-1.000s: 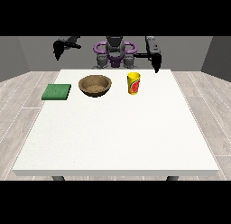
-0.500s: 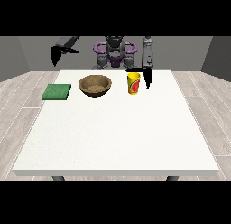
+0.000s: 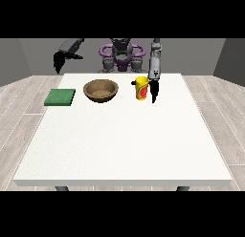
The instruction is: Pick the cup and pour the ball into the bowl, then pick the bowl and place it on the pad
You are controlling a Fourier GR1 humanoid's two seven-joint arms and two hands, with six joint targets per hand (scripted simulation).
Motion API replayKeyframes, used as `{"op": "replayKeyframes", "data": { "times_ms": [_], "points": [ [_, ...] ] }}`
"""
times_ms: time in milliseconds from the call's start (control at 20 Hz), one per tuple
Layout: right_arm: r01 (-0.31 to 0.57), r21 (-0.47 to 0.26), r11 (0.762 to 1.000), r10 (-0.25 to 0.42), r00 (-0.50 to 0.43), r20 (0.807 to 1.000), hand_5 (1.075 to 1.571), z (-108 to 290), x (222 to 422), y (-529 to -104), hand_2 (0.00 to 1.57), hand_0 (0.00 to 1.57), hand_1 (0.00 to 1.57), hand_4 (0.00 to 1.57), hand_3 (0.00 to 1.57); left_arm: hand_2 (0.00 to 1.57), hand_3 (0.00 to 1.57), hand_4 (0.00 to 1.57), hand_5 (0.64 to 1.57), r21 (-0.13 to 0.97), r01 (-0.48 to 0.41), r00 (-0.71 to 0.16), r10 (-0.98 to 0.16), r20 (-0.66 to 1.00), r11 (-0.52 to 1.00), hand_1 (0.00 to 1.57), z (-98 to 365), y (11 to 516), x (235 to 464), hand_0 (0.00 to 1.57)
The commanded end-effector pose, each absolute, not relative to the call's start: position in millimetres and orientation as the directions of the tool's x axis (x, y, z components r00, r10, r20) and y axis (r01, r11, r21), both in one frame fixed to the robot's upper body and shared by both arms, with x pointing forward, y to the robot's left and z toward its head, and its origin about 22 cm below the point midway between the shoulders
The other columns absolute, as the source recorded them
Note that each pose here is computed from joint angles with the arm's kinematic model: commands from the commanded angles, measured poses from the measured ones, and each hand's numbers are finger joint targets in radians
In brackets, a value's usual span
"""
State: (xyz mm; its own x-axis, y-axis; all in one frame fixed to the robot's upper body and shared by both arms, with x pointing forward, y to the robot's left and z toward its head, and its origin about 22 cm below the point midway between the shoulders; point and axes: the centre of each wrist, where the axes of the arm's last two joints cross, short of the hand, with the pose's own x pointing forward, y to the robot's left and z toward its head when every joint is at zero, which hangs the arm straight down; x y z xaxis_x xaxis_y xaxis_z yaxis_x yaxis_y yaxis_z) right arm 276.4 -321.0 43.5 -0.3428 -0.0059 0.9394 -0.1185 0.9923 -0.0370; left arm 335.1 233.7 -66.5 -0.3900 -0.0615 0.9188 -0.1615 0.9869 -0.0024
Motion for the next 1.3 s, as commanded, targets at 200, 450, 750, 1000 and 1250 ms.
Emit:
{"op": "replayKeyframes", "data": {
  "times_ms": [200, 450, 750, 1000, 1250],
  "points": [
    [-0.167, -0.066, 0.984, -0.001, -0.374, 0.927, 1.571, 51.0, 271.7, -306.6, 0.0, 0.0, 0.0, 0.0, 0.0, 0.0, 0.0, 0.76, 1.32, -0.016, -0.235, -0.418, -0.086, 0.905, 0.972, 0.0, -72.0, 223.4, 348.6, 0.0],
    [-0.168, -0.087, 0.982, 0.01, -0.408, 0.913, 1.57, 81.5, 289.7, -334.3, 0.0, 0.0, 0.0, 0.0, 0.0, 1.57, 1.57, 1.45, 1.245, 0.268, -0.337, -0.391, -0.393, 0.832, 0.903, 1.32, -89.5, 204.9, 328.6, 1.32],
    [-0.126, -0.046, 0.991, 0.014, -0.243, 0.97, 1.57, 37.4, 268.3, -364.3, 0.0, 0.0, 0.0, 0.0, 0.0, 1.57, 1.57, 1.5, 1.256, 0.35, -0.278, -0.282, -0.424, 0.861, 0.895, 1.32, -95.3, 205.1, 316.3, 1.32],
    [-0.08, -0.028, 0.996, 0.016, -0.147, 0.989, 1.569, 24.4, 268.7, -370.3, 0.0, 0.0, 0.0, 0.0, 0.0, 1.57, 1.57, 1.57, 1.329, 0.634, -0.311, -0.189, -0.7, 0.689, 0.708, 1.41, -40.4, 286.9, 352.1, 1.41],
    [-0.102, 0.0, 0.995, -0.015, -0.143, 0.99, 1.568, -0.5, 260.1, -371.6, 0.0, 0.0, 0.0, 0.0, 0.0, 1.57, 1.57, 1.57, 1.282, 0.752, -0.319, -0.116, -0.812, 0.573, 0.576, 1.46, 25.9, 307.1, 391.7, 1.46]
  ]
}}
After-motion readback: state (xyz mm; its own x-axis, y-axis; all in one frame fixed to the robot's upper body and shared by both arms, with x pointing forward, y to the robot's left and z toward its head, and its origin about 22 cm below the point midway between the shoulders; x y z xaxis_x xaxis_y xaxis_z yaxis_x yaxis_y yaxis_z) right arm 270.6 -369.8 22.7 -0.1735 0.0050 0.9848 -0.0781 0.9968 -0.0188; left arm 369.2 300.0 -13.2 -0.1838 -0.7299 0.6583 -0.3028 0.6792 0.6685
